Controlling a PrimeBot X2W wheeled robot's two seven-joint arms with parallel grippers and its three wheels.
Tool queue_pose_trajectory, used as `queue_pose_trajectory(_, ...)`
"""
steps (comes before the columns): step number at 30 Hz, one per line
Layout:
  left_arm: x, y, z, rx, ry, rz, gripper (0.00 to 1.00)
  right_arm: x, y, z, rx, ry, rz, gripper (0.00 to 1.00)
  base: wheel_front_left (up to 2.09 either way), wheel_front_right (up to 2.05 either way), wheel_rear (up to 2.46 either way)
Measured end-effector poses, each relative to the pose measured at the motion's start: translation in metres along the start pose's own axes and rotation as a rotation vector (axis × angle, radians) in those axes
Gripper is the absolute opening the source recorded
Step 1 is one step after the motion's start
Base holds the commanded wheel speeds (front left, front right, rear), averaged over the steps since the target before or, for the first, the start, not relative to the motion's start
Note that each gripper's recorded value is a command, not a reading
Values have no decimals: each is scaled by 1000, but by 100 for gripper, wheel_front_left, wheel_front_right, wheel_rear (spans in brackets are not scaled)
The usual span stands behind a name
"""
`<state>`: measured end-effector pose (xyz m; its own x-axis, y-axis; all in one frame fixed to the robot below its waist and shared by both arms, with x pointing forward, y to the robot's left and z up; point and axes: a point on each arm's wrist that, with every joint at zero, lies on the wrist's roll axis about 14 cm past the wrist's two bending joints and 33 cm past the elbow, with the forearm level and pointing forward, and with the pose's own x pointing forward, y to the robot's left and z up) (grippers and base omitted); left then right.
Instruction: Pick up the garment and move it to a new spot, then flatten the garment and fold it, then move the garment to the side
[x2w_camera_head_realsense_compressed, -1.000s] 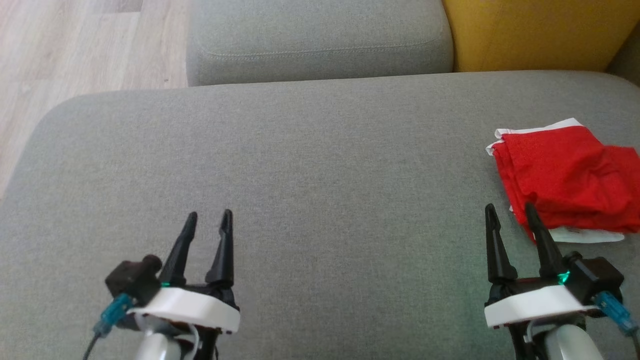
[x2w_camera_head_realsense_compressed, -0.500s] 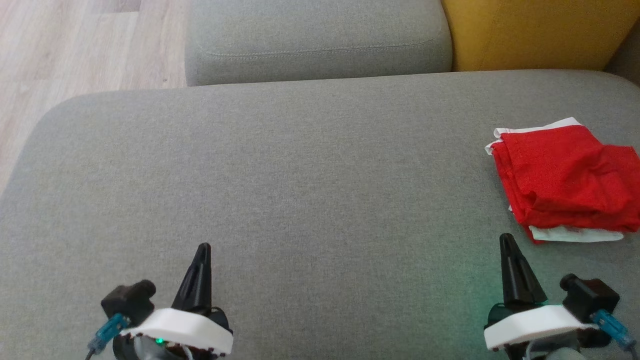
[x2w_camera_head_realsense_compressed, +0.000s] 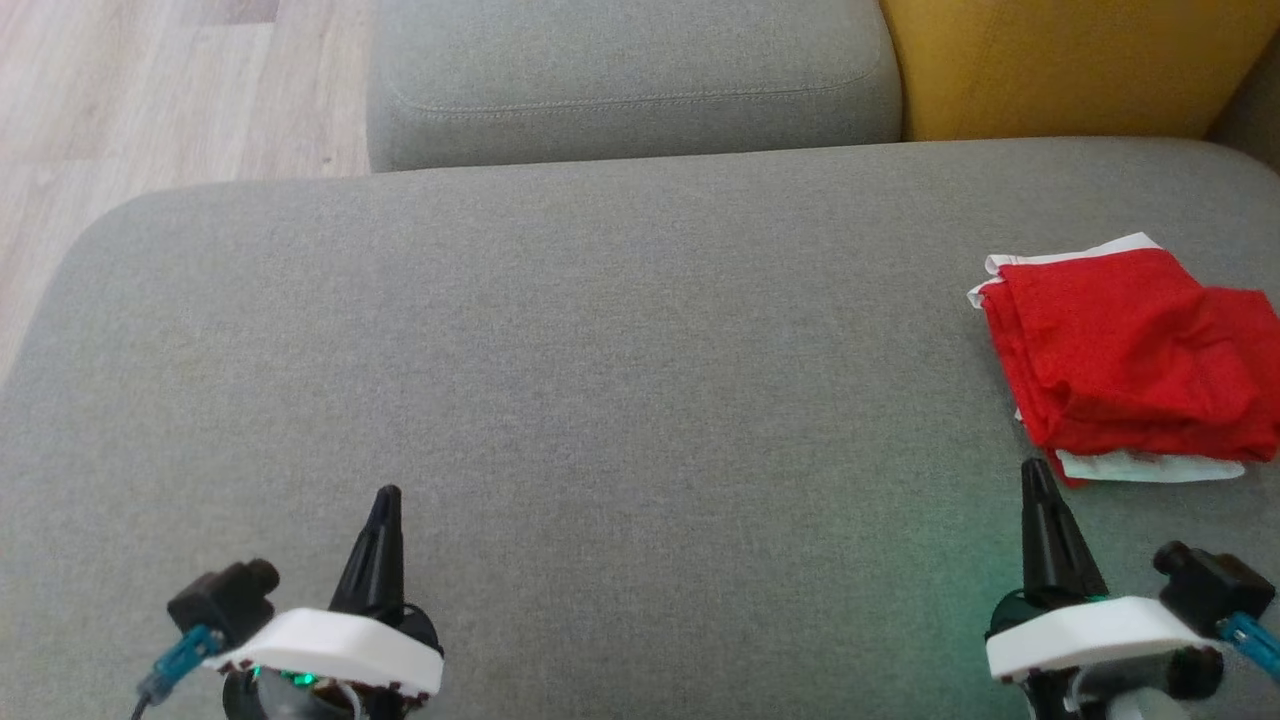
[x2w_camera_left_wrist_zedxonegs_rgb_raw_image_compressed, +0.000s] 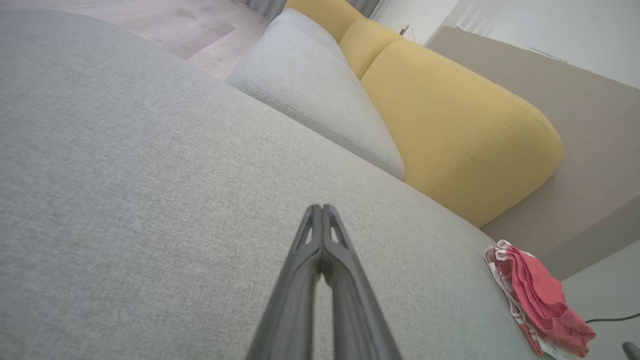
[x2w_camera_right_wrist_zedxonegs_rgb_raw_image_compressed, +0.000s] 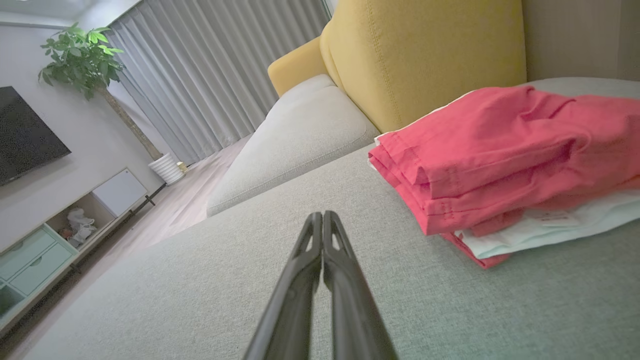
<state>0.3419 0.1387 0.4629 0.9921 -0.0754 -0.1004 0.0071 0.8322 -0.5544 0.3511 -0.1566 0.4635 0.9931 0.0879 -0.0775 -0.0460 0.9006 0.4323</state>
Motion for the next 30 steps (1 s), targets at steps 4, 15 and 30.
queue_pose_trajectory(4,2,0,2,-39,1,0,0,0,-3,0,45,1,-13,0,0,0,0)
queue_pose_trajectory(15,5,6,4,-136,7,21,0,0,-9,0,157,6,-41,0,0,0,0)
queue_pose_trajectory(30,9,13,8,-282,7,46,0,4,-15,6,325,-9,-69,0,0,0,0)
